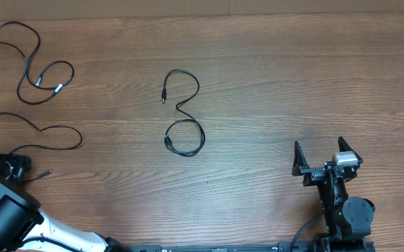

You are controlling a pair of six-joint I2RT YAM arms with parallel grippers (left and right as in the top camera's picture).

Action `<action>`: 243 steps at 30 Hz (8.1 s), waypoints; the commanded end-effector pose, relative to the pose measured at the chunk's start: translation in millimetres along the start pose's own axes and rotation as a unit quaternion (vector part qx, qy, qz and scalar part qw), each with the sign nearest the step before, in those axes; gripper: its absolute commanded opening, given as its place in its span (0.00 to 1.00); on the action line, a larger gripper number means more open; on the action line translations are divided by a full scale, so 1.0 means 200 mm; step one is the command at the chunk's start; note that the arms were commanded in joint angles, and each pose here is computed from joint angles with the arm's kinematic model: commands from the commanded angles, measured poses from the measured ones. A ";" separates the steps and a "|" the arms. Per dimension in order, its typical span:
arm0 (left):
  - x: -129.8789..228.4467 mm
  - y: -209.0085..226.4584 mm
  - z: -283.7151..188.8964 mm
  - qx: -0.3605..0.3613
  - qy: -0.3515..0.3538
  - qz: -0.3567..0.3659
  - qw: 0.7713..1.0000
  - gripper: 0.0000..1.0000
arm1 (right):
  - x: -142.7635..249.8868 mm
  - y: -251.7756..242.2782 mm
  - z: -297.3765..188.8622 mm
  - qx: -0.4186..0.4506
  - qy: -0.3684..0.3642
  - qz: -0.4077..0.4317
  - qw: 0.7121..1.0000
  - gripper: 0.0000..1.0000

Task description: Untangle cables

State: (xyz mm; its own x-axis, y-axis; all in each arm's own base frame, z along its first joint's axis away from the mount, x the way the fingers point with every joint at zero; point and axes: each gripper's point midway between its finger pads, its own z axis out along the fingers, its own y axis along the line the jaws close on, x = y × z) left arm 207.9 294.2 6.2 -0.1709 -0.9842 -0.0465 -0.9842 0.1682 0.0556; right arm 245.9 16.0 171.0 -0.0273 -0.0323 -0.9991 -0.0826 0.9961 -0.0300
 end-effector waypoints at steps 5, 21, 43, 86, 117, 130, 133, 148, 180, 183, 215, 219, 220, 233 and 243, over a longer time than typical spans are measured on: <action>0.04 -0.08 0.06 0.042 0.008 -0.007 0.999 0.51 | 0.01 -0.02 0.00 0.008 -0.002 0.000 1.000 1.00; 0.16 -0.29 0.10 0.132 0.055 -0.098 0.985 0.11 | 0.01 -0.02 0.00 0.008 -0.002 0.000 1.000 1.00; -0.03 -0.46 -0.31 0.188 0.042 -0.081 0.978 0.29 | 0.01 -0.02 0.00 0.008 -0.002 0.000 1.000 1.00; 1.85 -1.40 -0.61 0.209 0.007 0.617 0.759 0.99 | 0.01 -0.02 0.00 0.008 -0.002 0.000 1.000 1.00; 2.02 -1.37 -0.35 0.076 -0.094 0.620 0.775 0.68 | 0.01 -0.02 0.00 0.008 -0.001 0.000 1.000 1.00; 1.99 -1.26 -0.34 0.033 -0.072 0.602 0.795 0.04 | 0.01 -0.02 0.00 0.008 -0.002 0.000 1.000 1.00; 1.97 -1.20 -0.36 0.013 -0.060 0.557 0.828 0.04 | 0.01 -0.02 0.00 0.008 -0.002 0.000 1.000 1.00; 2.08 -1.08 -0.36 0.001 0.015 0.484 0.875 0.70 | 0.01 -0.02 0.00 0.008 -0.002 0.000 1.000 1.00; 1.91 -0.99 -0.72 0.029 -0.045 0.428 0.902 0.99 | 0.01 -0.02 0.00 0.008 -0.001 0.000 1.000 1.00; 1.98 -1.00 -0.61 0.021 -0.011 0.432 0.901 0.99 | 0.01 -0.02 0.00 0.008 -0.002 0.000 1.000 1.00; 2.10 -1.04 -0.24 -0.024 0.032 0.460 0.887 0.30 | 0.01 -0.02 0.00 0.008 -0.002 0.000 1.000 1.00; 2.10 -1.03 -0.24 -0.030 0.033 0.453 0.890 0.16 | 0.01 -0.02 0.00 0.008 -0.002 0.000 1.000 1.00; 2.10 -1.03 -0.24 -0.030 0.033 0.453 0.890 0.04 | 0.01 -0.02 0.00 0.008 -0.002 0.000 1.000 1.00; 2.05 -0.94 -0.27 -0.072 0.027 0.337 0.938 0.04 | 0.01 -0.02 0.00 0.008 -0.002 0.000 1.000 1.00; 1.97 -1.22 -0.48 0.023 0.004 0.443 0.896 0.04 | 0.01 -0.02 0.00 0.008 -0.002 0.000 1.000 1.00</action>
State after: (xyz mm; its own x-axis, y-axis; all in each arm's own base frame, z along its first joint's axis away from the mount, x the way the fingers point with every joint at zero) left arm 348.3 -145.5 40.8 -0.8203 -0.5655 0.0855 -0.5573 0.8239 0.1030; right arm 245.9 16.0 170.9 -0.0277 -0.0320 -0.9991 -0.0826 0.9961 -0.0296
